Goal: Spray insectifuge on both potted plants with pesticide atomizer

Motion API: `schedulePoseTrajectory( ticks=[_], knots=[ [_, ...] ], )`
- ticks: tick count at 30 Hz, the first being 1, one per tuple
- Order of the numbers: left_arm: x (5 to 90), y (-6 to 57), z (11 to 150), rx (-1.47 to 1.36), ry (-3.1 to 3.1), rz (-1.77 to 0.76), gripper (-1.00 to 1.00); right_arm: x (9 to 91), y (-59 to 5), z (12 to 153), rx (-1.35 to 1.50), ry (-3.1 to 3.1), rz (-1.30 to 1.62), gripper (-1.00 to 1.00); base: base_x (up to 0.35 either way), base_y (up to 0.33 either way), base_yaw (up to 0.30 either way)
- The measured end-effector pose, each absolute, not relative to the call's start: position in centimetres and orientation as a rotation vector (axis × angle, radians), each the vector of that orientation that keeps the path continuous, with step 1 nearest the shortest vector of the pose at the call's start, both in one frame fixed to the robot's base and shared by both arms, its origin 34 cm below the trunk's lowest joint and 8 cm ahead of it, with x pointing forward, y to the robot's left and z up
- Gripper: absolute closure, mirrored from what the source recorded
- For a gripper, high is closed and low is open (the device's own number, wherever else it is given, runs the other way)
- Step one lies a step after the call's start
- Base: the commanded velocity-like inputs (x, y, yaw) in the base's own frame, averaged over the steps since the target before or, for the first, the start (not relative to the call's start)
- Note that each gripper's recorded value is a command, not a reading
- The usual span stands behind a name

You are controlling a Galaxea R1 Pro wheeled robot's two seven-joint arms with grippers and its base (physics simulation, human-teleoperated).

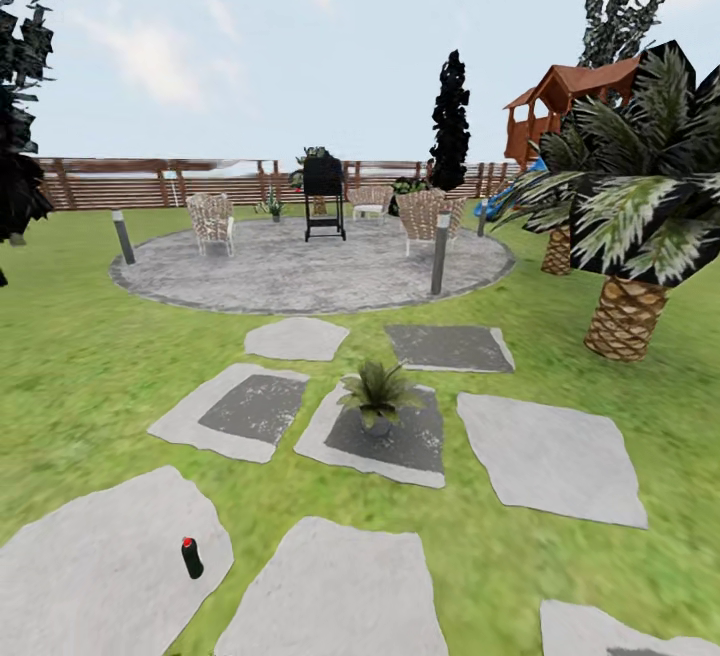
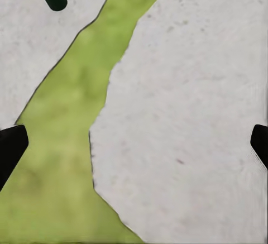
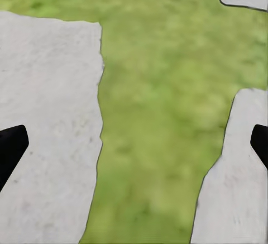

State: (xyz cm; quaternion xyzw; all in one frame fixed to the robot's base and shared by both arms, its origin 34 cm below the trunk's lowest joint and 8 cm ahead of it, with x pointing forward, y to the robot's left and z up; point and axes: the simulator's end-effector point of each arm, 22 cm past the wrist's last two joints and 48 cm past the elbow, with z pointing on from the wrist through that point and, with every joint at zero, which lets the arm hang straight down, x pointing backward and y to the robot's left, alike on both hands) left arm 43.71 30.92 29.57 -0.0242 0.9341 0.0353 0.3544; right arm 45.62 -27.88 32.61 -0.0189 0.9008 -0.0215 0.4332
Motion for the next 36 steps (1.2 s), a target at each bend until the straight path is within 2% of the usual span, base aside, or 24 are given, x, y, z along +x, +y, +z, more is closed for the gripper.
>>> schedulePoseTrajectory(
  ticks=[36],
  knots=[
    [43.70,31.06,29.58,-0.064,2.414,0.094,-1.00,45.58,-27.87,32.59,-0.048,2.245,-0.054,-1.00,0.092,-0.277,0.278]
  ],
)
